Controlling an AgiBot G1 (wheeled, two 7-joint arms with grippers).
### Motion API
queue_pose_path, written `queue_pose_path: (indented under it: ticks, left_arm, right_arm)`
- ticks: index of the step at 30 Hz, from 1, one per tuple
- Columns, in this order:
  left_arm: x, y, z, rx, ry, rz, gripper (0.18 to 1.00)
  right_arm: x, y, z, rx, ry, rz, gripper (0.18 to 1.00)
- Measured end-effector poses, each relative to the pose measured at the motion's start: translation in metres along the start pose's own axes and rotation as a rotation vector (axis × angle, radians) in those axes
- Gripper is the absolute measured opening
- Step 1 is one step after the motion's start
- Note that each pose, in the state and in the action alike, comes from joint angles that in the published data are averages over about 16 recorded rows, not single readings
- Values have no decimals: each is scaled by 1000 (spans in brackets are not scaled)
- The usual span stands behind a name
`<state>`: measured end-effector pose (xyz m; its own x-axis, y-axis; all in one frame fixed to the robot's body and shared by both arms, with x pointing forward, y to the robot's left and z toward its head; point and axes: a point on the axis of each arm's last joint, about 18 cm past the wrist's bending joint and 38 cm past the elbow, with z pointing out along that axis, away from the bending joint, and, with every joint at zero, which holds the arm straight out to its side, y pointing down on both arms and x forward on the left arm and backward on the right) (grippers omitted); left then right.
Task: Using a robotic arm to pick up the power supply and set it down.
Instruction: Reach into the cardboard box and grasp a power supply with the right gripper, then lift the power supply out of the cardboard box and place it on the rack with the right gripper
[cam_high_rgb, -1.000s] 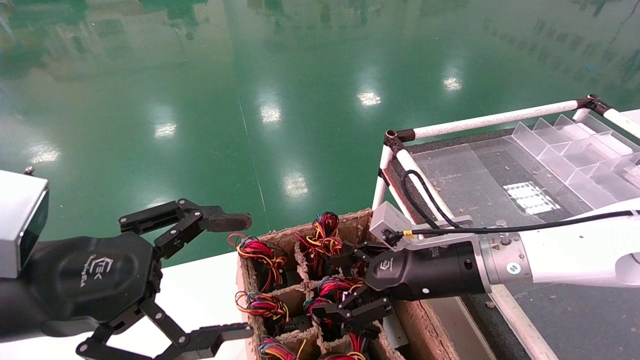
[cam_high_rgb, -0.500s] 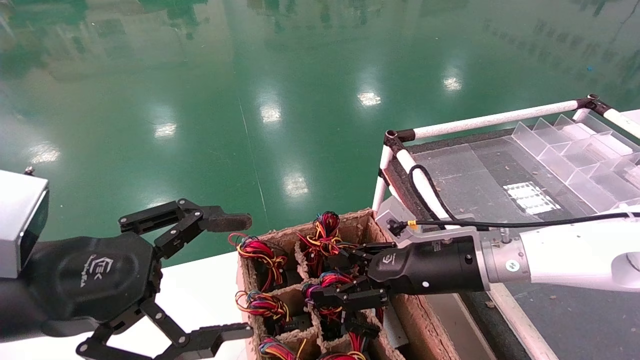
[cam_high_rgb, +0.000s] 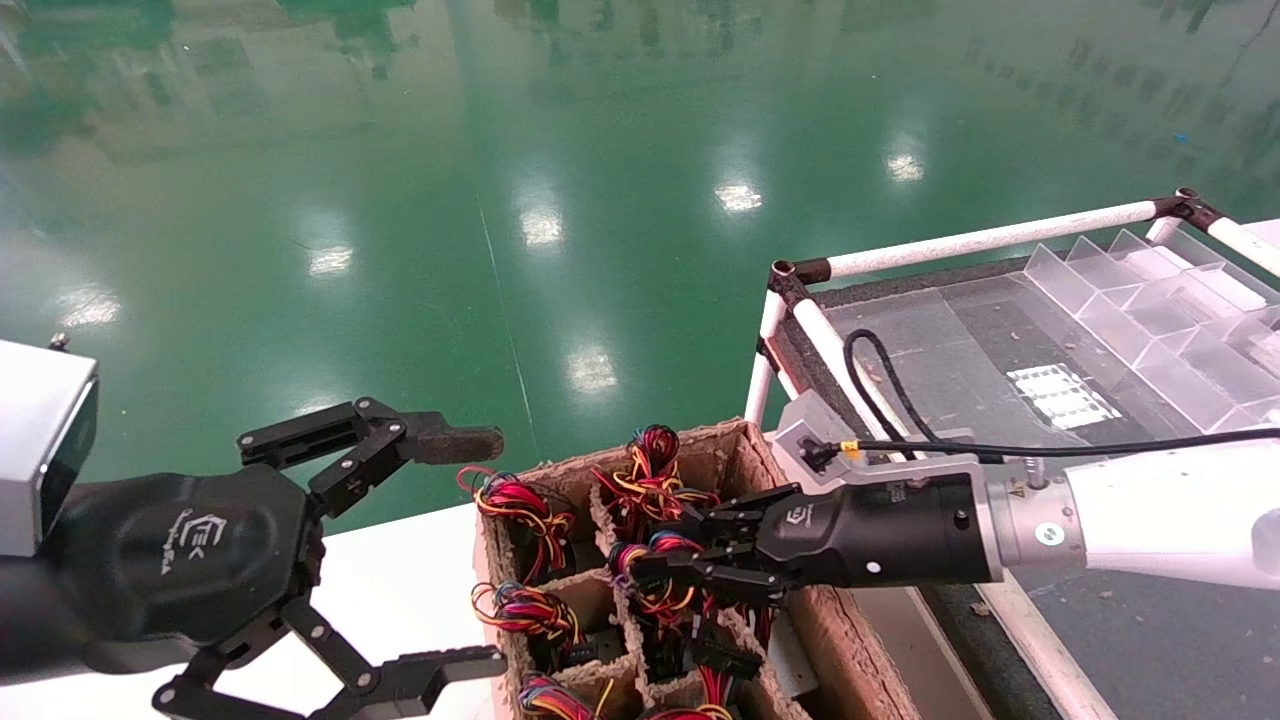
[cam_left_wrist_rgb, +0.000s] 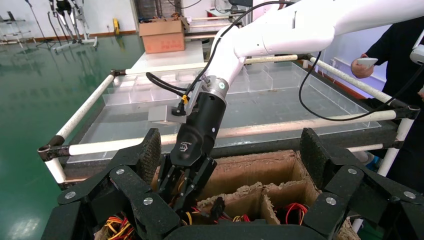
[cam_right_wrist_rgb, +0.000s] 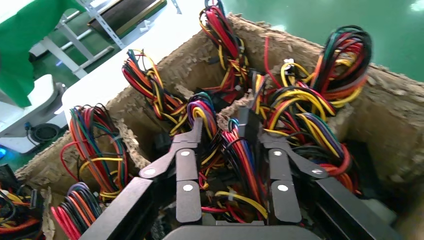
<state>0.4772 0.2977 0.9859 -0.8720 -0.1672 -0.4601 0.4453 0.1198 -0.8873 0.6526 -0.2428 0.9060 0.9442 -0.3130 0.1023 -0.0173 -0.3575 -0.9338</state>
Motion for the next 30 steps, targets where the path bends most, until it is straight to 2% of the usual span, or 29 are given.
queue_pose_path:
  ticks: [9,15,30]
  left_arm:
    - [0,0,0,0,0,0,1001]
    - [0,0,0,0,0,0,1001]
    - [0,0,0,0,0,0,1001]
  right_arm:
    - [1,4,-10,2,10,-6,331]
    - [1,0,-18,18,14,-11,268]
    - [-10,-39,-52,137,4,-62,240]
